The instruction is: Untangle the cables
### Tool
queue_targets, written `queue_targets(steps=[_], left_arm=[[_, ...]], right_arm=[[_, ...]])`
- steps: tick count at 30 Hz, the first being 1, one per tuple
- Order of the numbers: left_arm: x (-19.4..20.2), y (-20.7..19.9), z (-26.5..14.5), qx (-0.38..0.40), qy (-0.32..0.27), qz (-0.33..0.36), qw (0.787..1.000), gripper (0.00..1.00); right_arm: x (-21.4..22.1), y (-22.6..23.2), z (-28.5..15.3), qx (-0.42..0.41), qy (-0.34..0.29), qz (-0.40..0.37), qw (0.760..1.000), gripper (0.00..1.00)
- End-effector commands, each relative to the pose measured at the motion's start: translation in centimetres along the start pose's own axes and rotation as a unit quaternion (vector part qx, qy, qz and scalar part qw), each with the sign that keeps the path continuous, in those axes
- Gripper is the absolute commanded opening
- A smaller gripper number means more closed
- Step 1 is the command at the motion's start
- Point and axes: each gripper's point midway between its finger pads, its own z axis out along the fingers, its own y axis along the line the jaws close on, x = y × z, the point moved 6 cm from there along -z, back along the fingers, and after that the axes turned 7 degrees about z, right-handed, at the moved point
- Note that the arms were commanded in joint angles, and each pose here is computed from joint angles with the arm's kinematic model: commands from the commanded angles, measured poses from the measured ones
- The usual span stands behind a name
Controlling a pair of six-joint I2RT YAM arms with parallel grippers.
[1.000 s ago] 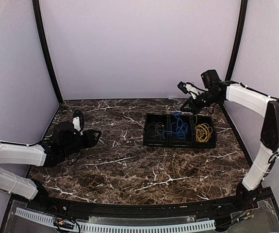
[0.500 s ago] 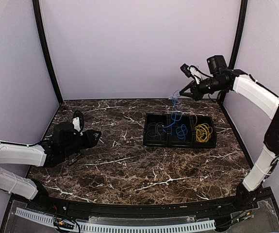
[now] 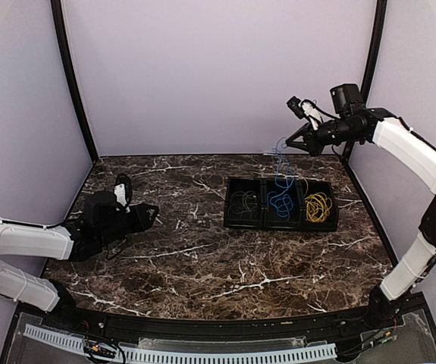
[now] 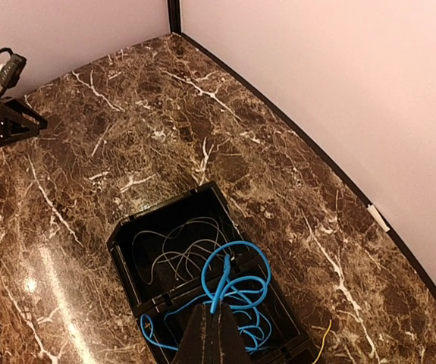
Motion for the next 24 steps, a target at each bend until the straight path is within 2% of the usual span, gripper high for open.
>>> queue_targets(steps=[1,8,14,18,20,22,24], left_arm=[[0.2,0.2,-0.4,0.001,-0.003,-0.002,1.0,0.43],[0.2,0.2,-0.5,0.002,-0.003,-0.005,1.0,0.43],[0.2,0.3,-0.7,0.0,-0.003,-0.006,1.0,0.43],[0.0,0.3,-1.0,-0.002,-0.006,-0.005,1.0,0.43],[-0.1,0.3,-1.1,-0.004,-0.008,-0.003,1.0,0.43],[-0.3,0.3,-1.2,-0.005,-0.009,0.001,1.0,0.43],[-0.5,0.2,-1.2,-0.01,-0.001,0.006,1.0,0.47]], right_arm=[[1.5,-1.0,0.7,0.027,0.018,-0.015,0.999,0.0],[5.8,-2.3,3.9,0.029,0.069,-0.003,0.997,0.0],[10.8,-3.9,8.0,0.021,0.14,0.027,0.99,0.0],[12.4,-4.6,9.4,0.019,0.173,0.05,0.983,0.0],[12.4,-4.5,9.4,0.014,0.178,0.056,0.982,0.08],[11.6,-4.3,8.7,0.011,0.174,0.058,0.983,0.24],[10.4,-3.9,7.6,0.017,0.165,0.052,0.985,0.34]])
